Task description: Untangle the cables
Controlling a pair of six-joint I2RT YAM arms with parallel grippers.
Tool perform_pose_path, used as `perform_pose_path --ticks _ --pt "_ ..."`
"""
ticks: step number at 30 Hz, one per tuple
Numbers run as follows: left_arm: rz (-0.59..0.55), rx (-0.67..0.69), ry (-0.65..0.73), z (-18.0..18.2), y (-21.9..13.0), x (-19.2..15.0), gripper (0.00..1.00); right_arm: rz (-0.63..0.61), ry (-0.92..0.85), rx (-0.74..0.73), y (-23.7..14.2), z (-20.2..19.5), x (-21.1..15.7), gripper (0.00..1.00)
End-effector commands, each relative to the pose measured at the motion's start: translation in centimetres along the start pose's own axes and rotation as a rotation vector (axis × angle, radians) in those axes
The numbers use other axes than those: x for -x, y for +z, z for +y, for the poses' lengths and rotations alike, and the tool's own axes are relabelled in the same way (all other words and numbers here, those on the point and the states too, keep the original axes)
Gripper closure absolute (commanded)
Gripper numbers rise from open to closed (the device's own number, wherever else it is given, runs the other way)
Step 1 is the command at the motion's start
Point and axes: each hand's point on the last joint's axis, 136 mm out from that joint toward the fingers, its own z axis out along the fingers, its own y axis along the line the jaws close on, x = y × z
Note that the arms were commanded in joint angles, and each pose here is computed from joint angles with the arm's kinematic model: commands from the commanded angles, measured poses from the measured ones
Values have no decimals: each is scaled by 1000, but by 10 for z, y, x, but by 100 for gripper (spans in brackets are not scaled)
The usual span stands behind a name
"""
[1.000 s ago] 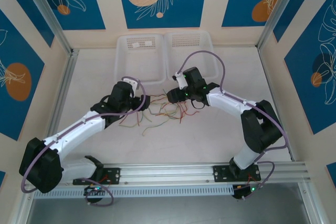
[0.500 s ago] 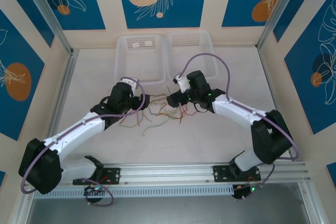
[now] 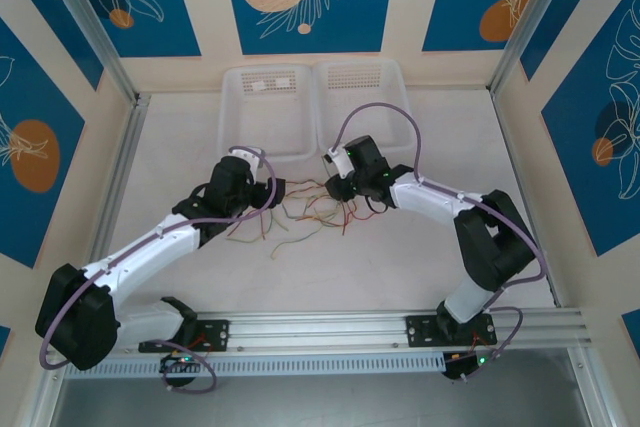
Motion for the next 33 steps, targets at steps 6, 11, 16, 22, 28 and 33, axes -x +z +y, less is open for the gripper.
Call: perform_pose_path --ticks 6,11,16,22,28,33 --pt "-45 54 -7 11 -9 5 16 -13 -23 -129 -15 -13 32 100" --pt "-55 64 -6 13 -8 6 16 -46 -75 -248 -29 -9 52 100" --pt "-57 46 3 10 -8 8 16 -95 -126 -351 -47 -5 73 100" --pt "-74 38 17 9 -12 11 16 -144 -150 -410 -73 -9 91 100" --pt "-88 30 23 8 -16 13 16 -217 -155 -426 -110 -6 105 100" --pt "-118 13 37 5 -21 20 16 -302 -159 -375 -144 7 116 100"
